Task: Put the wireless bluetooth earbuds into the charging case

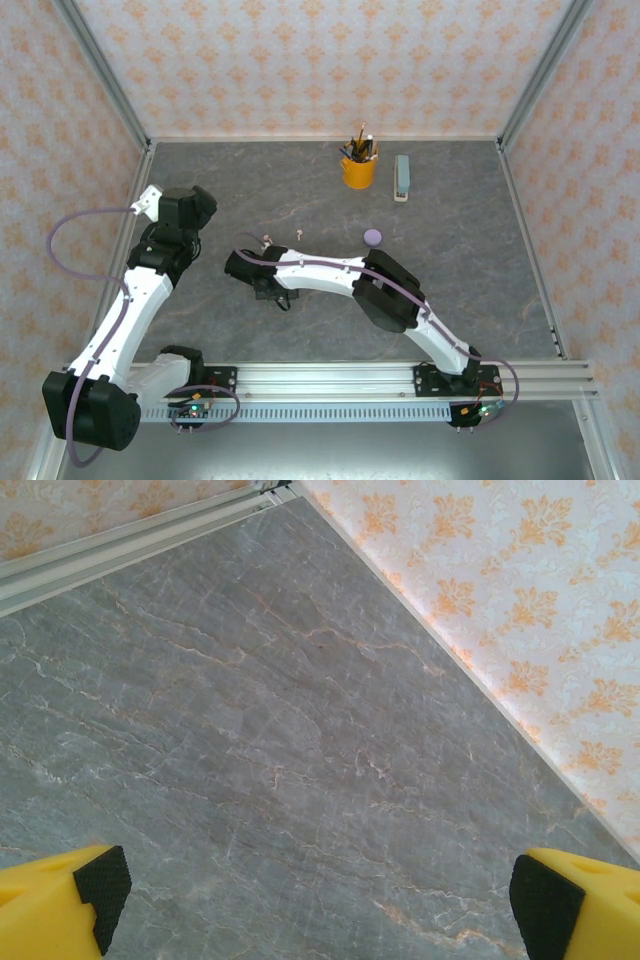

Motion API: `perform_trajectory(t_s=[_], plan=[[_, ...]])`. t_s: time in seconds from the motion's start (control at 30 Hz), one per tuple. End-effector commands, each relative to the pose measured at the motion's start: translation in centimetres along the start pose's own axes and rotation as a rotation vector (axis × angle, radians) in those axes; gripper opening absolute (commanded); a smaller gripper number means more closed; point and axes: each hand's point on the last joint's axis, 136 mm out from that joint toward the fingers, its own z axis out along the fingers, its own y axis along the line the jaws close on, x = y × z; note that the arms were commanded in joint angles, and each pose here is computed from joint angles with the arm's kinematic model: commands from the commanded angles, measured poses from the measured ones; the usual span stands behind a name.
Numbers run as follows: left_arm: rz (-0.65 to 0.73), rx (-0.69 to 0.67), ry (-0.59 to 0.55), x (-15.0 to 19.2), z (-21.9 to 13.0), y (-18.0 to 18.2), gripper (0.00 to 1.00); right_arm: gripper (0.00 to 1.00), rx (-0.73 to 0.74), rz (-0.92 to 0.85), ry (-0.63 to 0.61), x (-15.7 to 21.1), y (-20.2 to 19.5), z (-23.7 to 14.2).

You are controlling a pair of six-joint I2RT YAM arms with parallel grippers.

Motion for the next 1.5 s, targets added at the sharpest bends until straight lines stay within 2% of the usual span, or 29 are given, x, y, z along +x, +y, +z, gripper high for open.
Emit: perform_trajectory(t_s=[0.0, 0.07, 0.23, 0.4, 0.63, 0.8, 1.0, 1.17, 1.47], plan=[[-0.06, -0.022, -0.016, -0.3, -0.1, 0.7, 1.0, 0.53, 0.028, -0.012, -0.007, 0.4, -0.1, 0.2], [-0.084, -0.013, -0.028, -0.3, -0.1, 0.8, 1.0, 0.49, 0.029, -0.013, -0.022, 0.1, -0.3, -0.2], [-0.12, 0.053, -0.044, -0.2, -0.2, 0.3, 1.0, 0.47, 0.032, -0.004, -0.058, -0.8, -1.6, -1.2], [-0.071, 0.072, 0.028, 0.3, -0.2, -1.0, 1.0, 0.47, 0.039, 0.004, -0.093, -2.0, -3.8, -2.0], [-0.043, 0.054, 0.148, 2.4, 0.9, -2.0, 1.0, 0.47, 0.072, -0.03, -0.102, -3.6, -9.1, -2.6], [0.005, 0.131, 0.215, 4.9, 1.8, -3.5, 0.97, 0.47, 0.052, -0.124, -0.078, -4.4, -12.1, -2.6], [0.152, 0.236, 0.254, 8.3, 1.4, -6.8, 0.96, 0.47, 0.053, -0.225, -0.013, -4.7, -14.5, -1.9], [0.254, 0.282, 0.265, 11.1, 0.7, -8.2, 0.96, 0.47, 0.019, -0.192, 0.032, -5.0, -15.6, -0.8], [0.299, 0.327, 0.287, 13.9, 0.9, -8.6, 0.97, 0.51, 0.007, -0.16, 0.081, -4.1, -15.5, 0.5]])
